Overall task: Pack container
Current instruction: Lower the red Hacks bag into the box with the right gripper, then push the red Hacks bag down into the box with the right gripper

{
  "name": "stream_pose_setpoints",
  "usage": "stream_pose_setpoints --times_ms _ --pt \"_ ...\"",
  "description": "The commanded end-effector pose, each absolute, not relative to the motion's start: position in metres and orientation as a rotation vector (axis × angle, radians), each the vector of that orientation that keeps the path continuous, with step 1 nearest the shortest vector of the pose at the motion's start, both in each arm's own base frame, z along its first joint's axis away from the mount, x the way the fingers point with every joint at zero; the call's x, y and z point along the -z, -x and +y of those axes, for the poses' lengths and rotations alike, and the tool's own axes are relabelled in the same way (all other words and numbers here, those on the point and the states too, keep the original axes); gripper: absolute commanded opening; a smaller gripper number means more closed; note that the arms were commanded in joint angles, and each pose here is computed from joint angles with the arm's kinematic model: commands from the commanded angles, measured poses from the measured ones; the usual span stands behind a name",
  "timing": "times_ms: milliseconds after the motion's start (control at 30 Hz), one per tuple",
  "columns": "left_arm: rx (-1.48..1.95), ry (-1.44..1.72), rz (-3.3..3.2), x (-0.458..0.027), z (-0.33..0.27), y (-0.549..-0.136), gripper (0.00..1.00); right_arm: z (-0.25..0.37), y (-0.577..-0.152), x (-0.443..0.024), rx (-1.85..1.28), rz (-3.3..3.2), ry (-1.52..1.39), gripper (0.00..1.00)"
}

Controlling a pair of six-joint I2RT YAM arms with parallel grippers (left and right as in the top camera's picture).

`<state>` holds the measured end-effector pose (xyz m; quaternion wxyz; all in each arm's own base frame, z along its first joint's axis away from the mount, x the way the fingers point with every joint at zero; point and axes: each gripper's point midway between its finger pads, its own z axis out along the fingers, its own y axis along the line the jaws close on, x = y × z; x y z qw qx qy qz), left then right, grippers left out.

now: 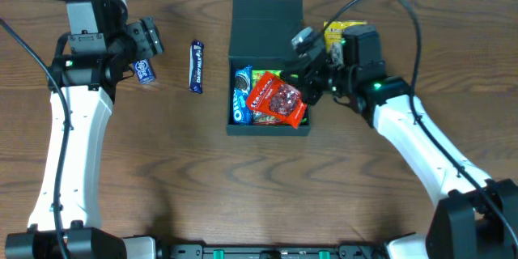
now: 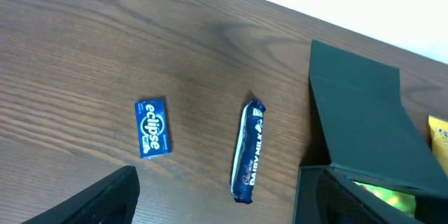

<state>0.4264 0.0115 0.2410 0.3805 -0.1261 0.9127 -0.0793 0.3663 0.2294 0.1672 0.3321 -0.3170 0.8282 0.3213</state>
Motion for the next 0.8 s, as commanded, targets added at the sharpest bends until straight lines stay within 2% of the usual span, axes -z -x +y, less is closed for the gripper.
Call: stream_pose_setpoints --times_ms 0,33,100,200,400,567,767 --pt "0.182 0.295 2.3 -0.254 0.015 -0.427 0.82 0.219 -0.373 -0.165 -0.617 2.213 0.841 0.01" --pt "0.182 0.295 2.3 -0.254 0.015 -0.427 0.82 0.215 -0.373 -0.162 -0.563 2.244 0.842 0.05" --pt "0.182 0.295 2.3 -0.254 0.015 -0.427 0.83 0.21 -0.372 -0.161 -0.475 2.284 0.852 0.3" --pt "0.182 0.295 2.3 -0.254 0.015 -0.427 0.84 0.207 -0.371 -0.171 -0.375 2.317 0.868 0.5" --pt "0.182 0.295 2.301 -0.254 0.015 -0.427 0.84 0.212 -0.353 -0.183 -0.352 2.378 0.926 0.53" --pt "0.183 0.295 2.301 -0.254 0.015 -0.427 0.84 0.211 -0.343 -0.169 -0.308 2.367 1.1 0.61" --pt "0.183 0.296 2.308 -0.253 0.015 -0.426 0.84 0.199 -0.355 -0.137 -0.155 2.394 1.214 0.7"
